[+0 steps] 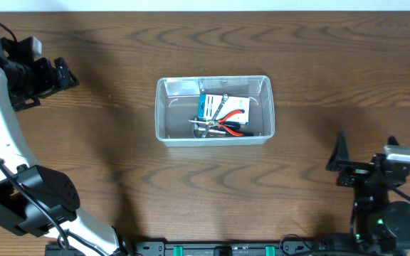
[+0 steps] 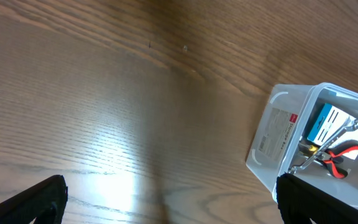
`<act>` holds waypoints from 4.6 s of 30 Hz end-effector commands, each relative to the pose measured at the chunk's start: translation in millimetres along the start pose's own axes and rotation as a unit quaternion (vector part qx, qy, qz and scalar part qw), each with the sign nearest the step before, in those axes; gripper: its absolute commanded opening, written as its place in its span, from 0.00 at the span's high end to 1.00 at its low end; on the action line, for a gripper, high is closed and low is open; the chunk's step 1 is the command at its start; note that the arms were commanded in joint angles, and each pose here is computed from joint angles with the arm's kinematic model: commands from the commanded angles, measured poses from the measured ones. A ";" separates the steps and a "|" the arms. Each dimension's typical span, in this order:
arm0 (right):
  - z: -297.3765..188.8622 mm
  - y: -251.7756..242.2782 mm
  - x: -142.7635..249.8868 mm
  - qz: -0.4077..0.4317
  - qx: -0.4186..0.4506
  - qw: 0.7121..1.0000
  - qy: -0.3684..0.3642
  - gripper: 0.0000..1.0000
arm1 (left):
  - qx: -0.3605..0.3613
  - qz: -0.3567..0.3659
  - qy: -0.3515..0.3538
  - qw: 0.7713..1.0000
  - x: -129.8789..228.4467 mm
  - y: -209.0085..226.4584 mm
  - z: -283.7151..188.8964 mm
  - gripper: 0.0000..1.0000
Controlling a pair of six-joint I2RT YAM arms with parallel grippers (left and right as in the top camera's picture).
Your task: Pack container
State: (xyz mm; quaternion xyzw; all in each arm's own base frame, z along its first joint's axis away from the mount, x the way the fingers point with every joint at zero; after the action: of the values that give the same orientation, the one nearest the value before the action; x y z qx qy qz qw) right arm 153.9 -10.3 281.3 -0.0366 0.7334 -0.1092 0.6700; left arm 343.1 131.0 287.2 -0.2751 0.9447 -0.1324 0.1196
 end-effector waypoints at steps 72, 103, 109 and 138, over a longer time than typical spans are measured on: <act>30.5 22.5 101.1 -0.015 0.015 0.999 -0.039 0.01 | -0.004 0.001 0.005 1.000 -1.1 1.7 3.9 0.02; 31.2 24.9 112.3 -0.019 0.007 1.000 -0.007 0.01 | -0.004 0.002 0.005 1.000 -1.1 1.5 3.9 0.02; 31.2 24.9 112.3 -0.019 0.007 1.000 -0.007 0.01 | -0.004 0.001 0.005 1.000 -1.1 1.7 3.9 0.02; 31.2 24.9 112.3 -0.019 0.007 1.000 -0.007 0.01 | 0.182 0.286 -0.243 0.909 120.8 -158.9 -66.7 0.02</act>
State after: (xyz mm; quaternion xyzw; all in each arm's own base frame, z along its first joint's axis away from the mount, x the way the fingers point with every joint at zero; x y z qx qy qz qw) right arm 176.1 -10.4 165.1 -0.0455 0.7270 -0.1200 0.6746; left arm 317.9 -40.4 398.1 -0.0017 0.8840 -0.1806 0.4312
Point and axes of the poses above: each gripper's point midway between its finger pads, its own z axis out along the fingers, its own y axis along the line the jaws close on, x = y × z, the point moved 7 cm from there along -z, back along the fingers, and after that the axes turned 14 degrees about -z, right-handed, at the moved point
